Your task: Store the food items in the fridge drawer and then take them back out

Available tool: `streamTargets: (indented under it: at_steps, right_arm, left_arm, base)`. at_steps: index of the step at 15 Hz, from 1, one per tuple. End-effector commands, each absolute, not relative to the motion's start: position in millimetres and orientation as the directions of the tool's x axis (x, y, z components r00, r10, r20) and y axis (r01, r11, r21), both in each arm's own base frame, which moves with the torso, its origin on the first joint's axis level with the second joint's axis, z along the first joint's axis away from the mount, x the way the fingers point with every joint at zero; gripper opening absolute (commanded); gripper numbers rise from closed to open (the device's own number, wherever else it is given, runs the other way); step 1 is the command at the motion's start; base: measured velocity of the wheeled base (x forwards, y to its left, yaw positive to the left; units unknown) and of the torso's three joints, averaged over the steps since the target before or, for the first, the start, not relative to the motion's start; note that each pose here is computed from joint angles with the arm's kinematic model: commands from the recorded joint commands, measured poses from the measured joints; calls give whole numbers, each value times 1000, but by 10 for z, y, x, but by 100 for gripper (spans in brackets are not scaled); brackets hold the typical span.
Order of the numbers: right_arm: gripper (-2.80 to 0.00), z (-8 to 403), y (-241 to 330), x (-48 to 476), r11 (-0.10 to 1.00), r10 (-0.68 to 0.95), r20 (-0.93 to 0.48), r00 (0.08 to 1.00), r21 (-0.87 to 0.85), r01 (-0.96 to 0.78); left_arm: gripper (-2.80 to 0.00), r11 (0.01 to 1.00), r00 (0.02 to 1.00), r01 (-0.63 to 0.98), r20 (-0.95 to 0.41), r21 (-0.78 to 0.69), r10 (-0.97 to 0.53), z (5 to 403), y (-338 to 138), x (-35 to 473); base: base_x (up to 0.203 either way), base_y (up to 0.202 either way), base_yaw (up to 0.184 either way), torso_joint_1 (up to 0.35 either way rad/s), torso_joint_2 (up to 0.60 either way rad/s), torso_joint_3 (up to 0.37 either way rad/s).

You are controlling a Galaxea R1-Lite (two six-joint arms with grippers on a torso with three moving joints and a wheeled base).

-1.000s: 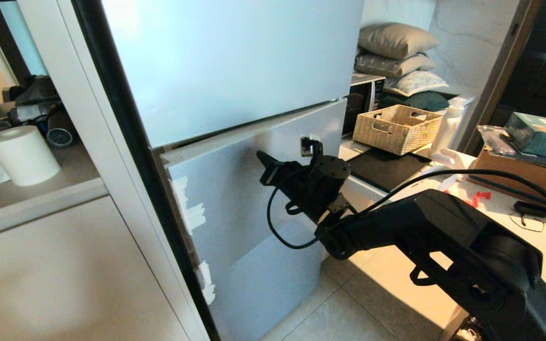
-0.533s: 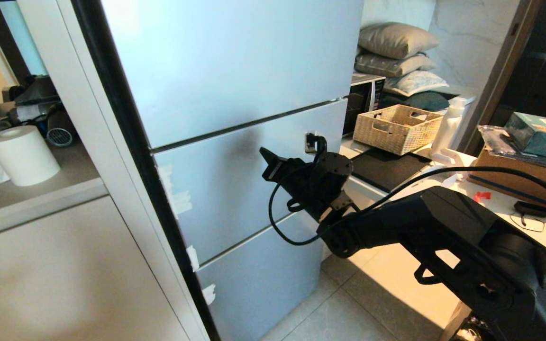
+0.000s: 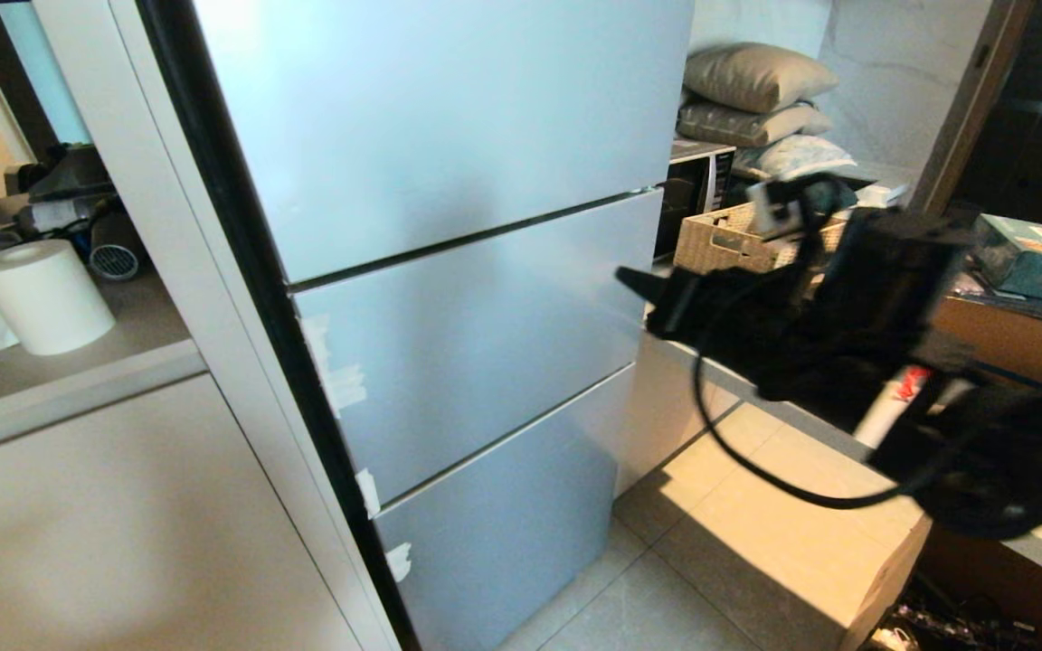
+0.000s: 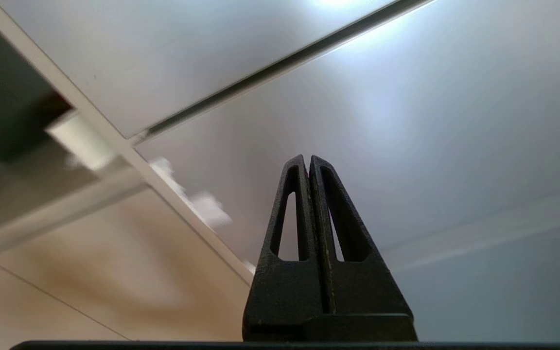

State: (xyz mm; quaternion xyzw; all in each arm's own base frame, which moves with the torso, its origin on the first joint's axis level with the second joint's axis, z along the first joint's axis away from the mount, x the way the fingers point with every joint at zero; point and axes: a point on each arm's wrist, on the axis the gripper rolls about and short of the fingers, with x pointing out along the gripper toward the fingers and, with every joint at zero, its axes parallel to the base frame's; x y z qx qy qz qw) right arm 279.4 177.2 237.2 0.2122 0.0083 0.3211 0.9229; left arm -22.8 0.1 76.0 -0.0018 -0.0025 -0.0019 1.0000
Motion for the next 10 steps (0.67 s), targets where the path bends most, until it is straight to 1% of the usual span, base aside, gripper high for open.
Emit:
streamTargets:
  at_steps: [1, 2, 3, 4, 6, 8, 9, 10]
  right_arm:
    - [-280, 2873, 810, 1618, 767, 506, 181, 844, 353, -536]
    - [-280, 2738, 567, 1301, 815, 460, 136, 877, 327, -478]
    - [-280, 2498, 363, 999, 867, 402, 79, 912, 287, -407]
    - [-280, 2187, 225, 758, 911, 342, 7, 940, 245, -333]
    - [-280, 1589, 85, 404, 961, 240, -114, 964, 170, -219]
    - [-280, 1125, 32, 162, 983, 165, -167, 972, 107, -149]
    - [-280, 983, 20, 58, 988, 143, -160, 977, 86, -131]
    - [-280, 929, 14, -17, 992, 119, -136, 984, 65, -111]
  left_arm:
    - [-280, 1000, 1000, 5, 6, -5, -5, 756, 1, -228]
    - [-280, 1000, 1000, 5, 6, -5, -5, 756, 1, -228]
    - [-280, 1000, 1000, 5, 6, -4, -5, 756, 1, -228]
    - [-280, 1000, 1000, 5, 6, -5, -5, 756, 1, -228]
    - [-280, 1000, 1000, 5, 6, -3, -5, 756, 1, -228]
    - [-280, 1000, 1000, 5, 6, -3, -5, 756, 1, -228]
    - [-280, 1000, 1000, 5, 6, -3, -5, 756, 1, -228]
    - [-280, 1000, 1000, 5, 8, -5, -5, 756, 1, -229]
  base:
    - [0, 0, 0, 0, 0, 0]
    - [0, 0, 0, 0, 0, 0]
    - [0, 0, 0, 0, 0, 0]
    - [0, 0, 0, 0, 0, 0]
    - [0, 0, 0, 0, 0, 0]
    - [0, 0, 0, 0, 0, 0]
    - [0, 0, 0, 0, 0, 0]
    - [0, 0, 0, 0, 0, 0]
